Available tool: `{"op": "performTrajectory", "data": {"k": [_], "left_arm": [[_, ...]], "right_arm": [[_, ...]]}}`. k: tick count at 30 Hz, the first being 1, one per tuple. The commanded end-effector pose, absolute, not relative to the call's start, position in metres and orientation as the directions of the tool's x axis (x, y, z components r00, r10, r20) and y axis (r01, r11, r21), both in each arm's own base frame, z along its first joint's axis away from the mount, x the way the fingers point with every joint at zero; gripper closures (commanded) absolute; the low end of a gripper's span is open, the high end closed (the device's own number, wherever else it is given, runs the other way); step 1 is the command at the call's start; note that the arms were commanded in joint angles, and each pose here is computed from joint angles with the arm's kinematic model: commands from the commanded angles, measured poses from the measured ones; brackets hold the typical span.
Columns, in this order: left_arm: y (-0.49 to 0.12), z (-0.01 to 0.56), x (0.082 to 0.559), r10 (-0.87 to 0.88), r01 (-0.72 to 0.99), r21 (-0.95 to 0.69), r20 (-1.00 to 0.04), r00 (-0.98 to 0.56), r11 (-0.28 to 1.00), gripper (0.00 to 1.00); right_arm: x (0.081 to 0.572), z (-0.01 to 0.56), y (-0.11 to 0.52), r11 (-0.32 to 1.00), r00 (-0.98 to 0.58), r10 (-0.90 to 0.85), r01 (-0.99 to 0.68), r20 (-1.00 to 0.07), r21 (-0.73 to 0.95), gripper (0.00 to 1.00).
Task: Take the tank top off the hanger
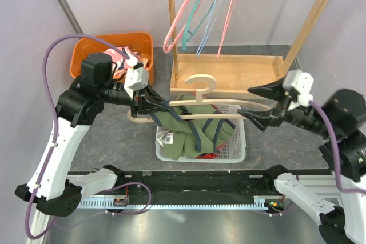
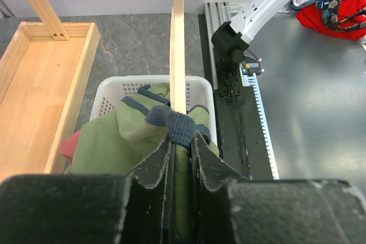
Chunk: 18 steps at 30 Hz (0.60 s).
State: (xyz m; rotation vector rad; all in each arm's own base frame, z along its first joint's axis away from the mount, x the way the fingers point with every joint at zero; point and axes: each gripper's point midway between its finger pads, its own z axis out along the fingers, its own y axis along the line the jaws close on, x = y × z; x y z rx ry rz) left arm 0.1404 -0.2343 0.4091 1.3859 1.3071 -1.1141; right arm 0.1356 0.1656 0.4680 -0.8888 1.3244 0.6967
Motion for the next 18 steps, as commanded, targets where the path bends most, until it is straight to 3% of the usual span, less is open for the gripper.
{"op": "performTrajectory", "data": {"k": [1,9,12,15,18], "left_arm": [[-0.232,0.431,0.124,0.134,0.989,0.113,-0.983,0.126,-0.095,0.94],[-0.233,0.433,0.122,0.128,0.988,0.117,-0.983,0.130,-0.105,0.94],[-0.232,0.434,0.124,0.131,0.988,0.124,-0.982,0.136,-0.095,0.94],[-0.233,0.433,0.129,0.139,0.988,0.135,-0.980,0.146,-0.080,0.94],[-0.233,0.430,0.140,0.157,0.988,0.151,-0.975,0.155,-0.037,0.95]], "right_arm": [[0.130,0.442,0.184,0.376,0.046,-0.108,-0.923,-0.993,-0.084,0.28],[0.128,0.428,0.186,0.354,0.015,-0.126,-0.933,-0.992,-0.059,0.41],[0.127,0.427,0.187,0.347,0.001,-0.121,-0.937,-0.993,-0.043,0.56],[0.122,0.428,0.189,0.327,-0.016,-0.103,-0.945,-0.995,-0.019,0.85],[0.114,0.422,0.191,0.307,-0.055,-0.083,-0.951,-0.995,0.027,1.00]]}}
